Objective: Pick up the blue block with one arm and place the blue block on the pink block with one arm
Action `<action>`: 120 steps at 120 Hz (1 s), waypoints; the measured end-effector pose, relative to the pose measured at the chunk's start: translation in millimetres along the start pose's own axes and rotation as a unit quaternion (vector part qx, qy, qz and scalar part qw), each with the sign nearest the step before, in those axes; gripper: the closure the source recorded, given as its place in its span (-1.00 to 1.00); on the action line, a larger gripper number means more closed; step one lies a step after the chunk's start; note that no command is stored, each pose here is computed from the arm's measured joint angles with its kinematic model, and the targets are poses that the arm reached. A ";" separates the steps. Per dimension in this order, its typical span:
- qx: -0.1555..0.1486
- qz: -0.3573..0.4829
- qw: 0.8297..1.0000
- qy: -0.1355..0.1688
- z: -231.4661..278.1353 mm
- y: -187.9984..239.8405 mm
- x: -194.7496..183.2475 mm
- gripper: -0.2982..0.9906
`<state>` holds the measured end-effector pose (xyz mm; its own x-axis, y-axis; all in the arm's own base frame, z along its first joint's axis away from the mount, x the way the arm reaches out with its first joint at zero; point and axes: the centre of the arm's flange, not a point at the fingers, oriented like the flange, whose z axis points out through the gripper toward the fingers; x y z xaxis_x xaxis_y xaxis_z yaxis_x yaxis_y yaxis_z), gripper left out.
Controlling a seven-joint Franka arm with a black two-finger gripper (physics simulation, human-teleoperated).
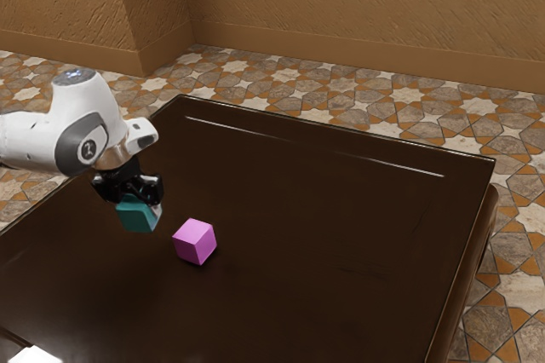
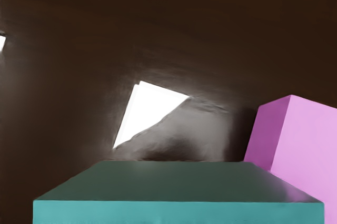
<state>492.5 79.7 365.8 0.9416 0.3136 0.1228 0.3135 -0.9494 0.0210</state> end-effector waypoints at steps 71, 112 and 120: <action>0.010 0.043 0.999 -0.004 31.8 60.7 32.4 0.00; 0.002 0.088 0.996 0.007 29.5 85.9 29.9 0.00; -0.001 0.092 0.996 0.010 27.9 89.3 28.0 0.00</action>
<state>550.2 4.2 343.4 0.9805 0.1332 0.1444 0.1349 -0.9909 -0.0021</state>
